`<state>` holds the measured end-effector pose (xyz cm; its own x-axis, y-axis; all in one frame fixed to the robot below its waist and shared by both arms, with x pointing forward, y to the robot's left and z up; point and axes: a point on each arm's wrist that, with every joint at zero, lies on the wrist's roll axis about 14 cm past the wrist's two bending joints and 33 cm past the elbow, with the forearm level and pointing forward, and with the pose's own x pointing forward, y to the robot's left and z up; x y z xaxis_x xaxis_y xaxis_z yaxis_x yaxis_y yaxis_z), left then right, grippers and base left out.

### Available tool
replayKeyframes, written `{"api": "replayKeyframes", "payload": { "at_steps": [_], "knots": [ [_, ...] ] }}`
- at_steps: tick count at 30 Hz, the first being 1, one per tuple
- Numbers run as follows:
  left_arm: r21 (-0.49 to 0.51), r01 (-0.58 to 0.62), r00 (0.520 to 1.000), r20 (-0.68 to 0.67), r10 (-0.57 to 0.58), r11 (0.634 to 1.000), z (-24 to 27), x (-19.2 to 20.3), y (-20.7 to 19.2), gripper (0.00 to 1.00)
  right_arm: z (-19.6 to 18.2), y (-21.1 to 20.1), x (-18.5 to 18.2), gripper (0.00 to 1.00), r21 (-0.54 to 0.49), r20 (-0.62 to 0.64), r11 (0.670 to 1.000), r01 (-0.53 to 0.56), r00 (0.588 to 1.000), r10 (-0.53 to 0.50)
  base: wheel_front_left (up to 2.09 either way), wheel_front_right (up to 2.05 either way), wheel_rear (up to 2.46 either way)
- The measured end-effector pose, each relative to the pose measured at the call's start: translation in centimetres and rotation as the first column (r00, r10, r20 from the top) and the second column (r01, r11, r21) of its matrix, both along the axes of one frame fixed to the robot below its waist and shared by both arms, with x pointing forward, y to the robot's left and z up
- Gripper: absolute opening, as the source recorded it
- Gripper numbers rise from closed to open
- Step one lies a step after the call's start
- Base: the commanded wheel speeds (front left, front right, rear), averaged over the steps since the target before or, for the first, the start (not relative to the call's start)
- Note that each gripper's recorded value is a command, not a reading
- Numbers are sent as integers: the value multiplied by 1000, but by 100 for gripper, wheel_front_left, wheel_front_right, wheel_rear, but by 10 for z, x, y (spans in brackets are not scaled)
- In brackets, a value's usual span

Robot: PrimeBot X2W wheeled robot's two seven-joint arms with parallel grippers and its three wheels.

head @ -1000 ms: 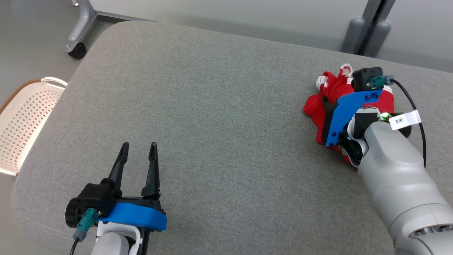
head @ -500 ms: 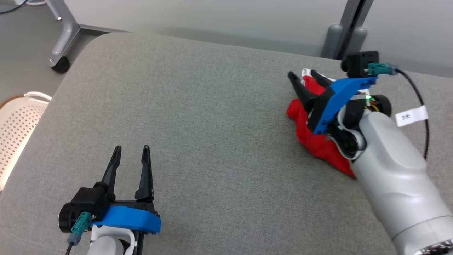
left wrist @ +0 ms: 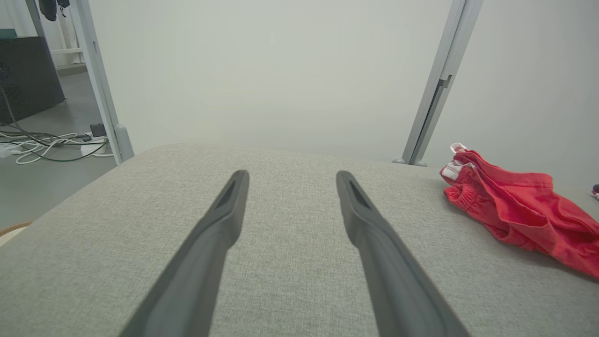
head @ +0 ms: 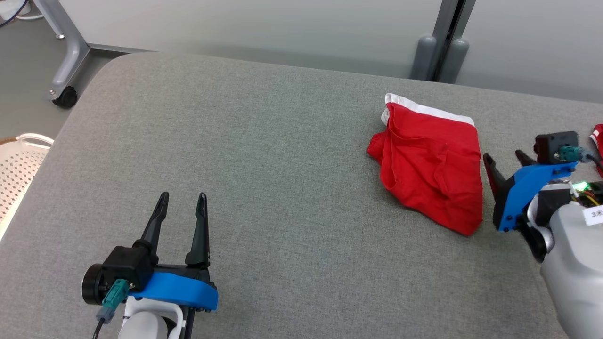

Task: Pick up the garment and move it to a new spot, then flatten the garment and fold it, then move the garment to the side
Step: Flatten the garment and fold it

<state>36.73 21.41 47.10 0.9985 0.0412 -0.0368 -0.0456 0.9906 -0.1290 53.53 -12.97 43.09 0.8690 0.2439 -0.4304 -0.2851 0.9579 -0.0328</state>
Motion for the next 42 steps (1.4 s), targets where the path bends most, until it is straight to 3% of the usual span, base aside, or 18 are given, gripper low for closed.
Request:
{"api": "replayKeyframes", "payload": {
  "at_steps": [1,2,12,20,25,26,27,28,32,36,42],
  "knots": [
    [1,1,1000,-2,-1,1000,0,0,0,100,-5,4,-3,28,-3,-11,1000,-7,1000,7,0,0,0],
    [3,3,1000,-2,-3,1000,0,1,0,100,-9,9,-5,0,-5,-19,1000,-17,1000,16,0,0,0],
    [14,3,1000,-3,-3,1000,0,0,3,100,-33,77,-34,0,-19,-96,984,-175,980,173,0,0,0],
    [14,-7,1000,7,7,1000,4,-1,7,100,-26,147,-70,0,17,-76,930,-366,927,367,0,0,0],
    [8,-5,1000,12,5,1000,5,-2,5,100,-5,183,-100,0,135,-18,886,-444,893,450,0,0,0],
    [5,-3,1000,12,3,1000,4,-3,4,100,5,185,-101,43,164,20,881,-443,895,446,0,0,0],
    [4,-5,1000,13,5,1000,5,-3,4,100,15,185,-100,43,192,58,879,-436,899,433,0,0,0],
    [3,-7,1000,16,7,1000,5,-3,5,100,24,180,-98,100,216,95,882,-419,908,408,0,0,0],
    [-6,-3,1000,17,3,1000,5,-6,2,100,48,132,-88,100,288,213,913,-289,949,233,0,0,0],
    [-11,0,1000,23,0,1000,6,-4,0,100,76,74,-86,100,330,349,932,-149,937,26,0,0,0],
    [-19,23,1000,18,-22,1000,3,-1,-8,100,68,-4,-113,100,277,344,959,63,925,-161,0,0,0]
  ]
}}
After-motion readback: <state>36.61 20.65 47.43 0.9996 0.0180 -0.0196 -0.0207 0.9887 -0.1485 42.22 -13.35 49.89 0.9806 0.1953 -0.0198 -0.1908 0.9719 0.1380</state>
